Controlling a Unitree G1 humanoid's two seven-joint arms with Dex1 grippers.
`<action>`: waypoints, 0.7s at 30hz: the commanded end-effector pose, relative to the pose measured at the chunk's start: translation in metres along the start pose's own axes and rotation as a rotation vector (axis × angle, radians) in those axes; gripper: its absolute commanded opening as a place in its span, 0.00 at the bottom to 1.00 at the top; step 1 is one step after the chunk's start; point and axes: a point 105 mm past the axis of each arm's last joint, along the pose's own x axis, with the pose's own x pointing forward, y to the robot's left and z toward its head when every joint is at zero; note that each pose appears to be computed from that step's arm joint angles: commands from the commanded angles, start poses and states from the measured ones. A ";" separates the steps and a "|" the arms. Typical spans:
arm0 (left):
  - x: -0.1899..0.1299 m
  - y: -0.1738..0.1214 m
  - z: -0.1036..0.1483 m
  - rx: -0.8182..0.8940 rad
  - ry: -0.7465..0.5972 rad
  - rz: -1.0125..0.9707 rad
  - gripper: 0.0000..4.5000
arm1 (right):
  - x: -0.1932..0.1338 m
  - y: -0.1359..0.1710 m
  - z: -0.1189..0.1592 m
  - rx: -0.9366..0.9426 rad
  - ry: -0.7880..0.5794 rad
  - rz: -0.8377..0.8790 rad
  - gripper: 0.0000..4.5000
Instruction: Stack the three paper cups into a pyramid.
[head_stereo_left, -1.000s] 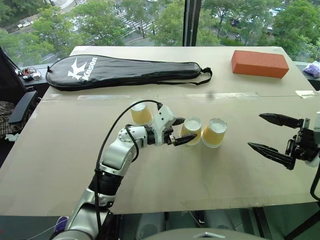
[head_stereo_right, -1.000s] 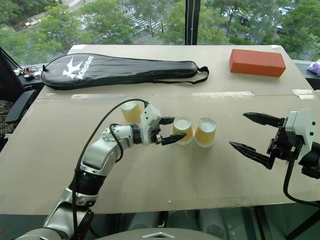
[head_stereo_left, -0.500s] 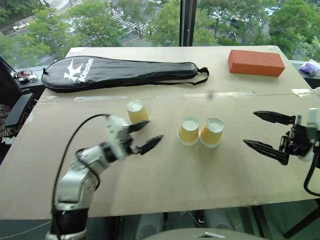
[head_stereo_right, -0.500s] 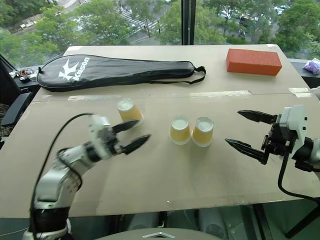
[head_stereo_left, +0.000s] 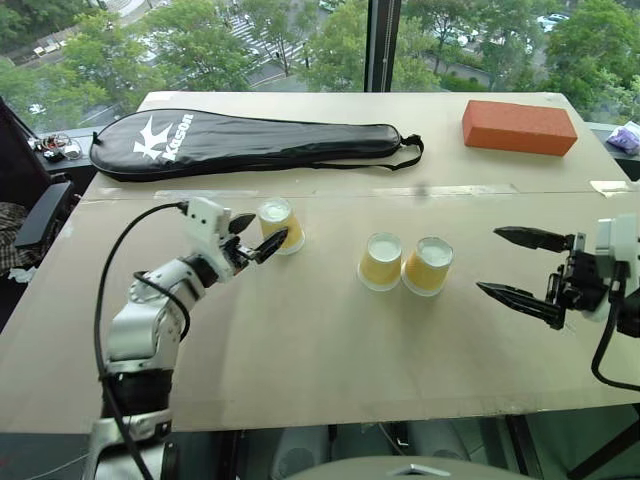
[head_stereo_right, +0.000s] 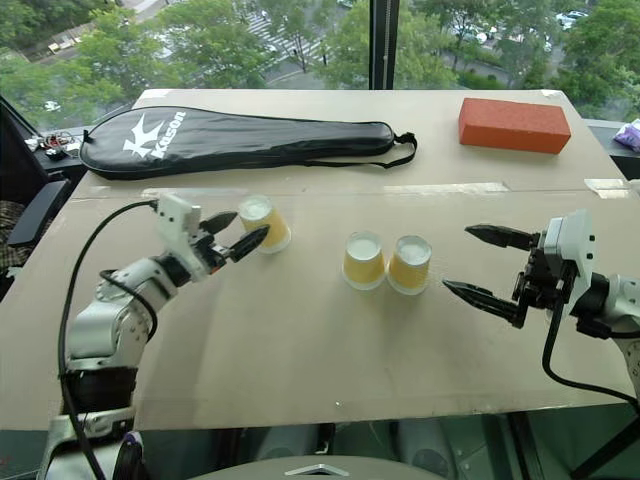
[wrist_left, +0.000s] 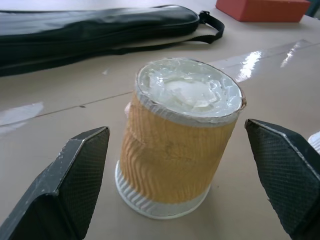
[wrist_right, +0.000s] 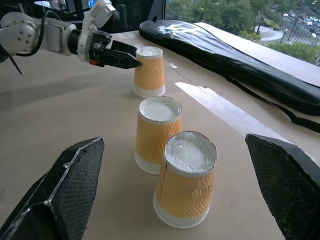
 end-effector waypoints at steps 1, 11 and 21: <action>0.011 0.003 0.003 0.042 -0.001 -0.014 0.99 | -0.004 0.003 0.014 -0.066 -0.017 -0.018 1.00; 0.027 -0.023 0.036 0.050 -0.104 -0.242 0.45 | -0.015 0.010 0.012 -0.056 -0.002 -0.078 1.00; 0.042 -0.131 0.103 0.022 -0.117 -0.812 0.45 | -0.019 0.015 0.006 -0.042 0.008 -0.112 1.00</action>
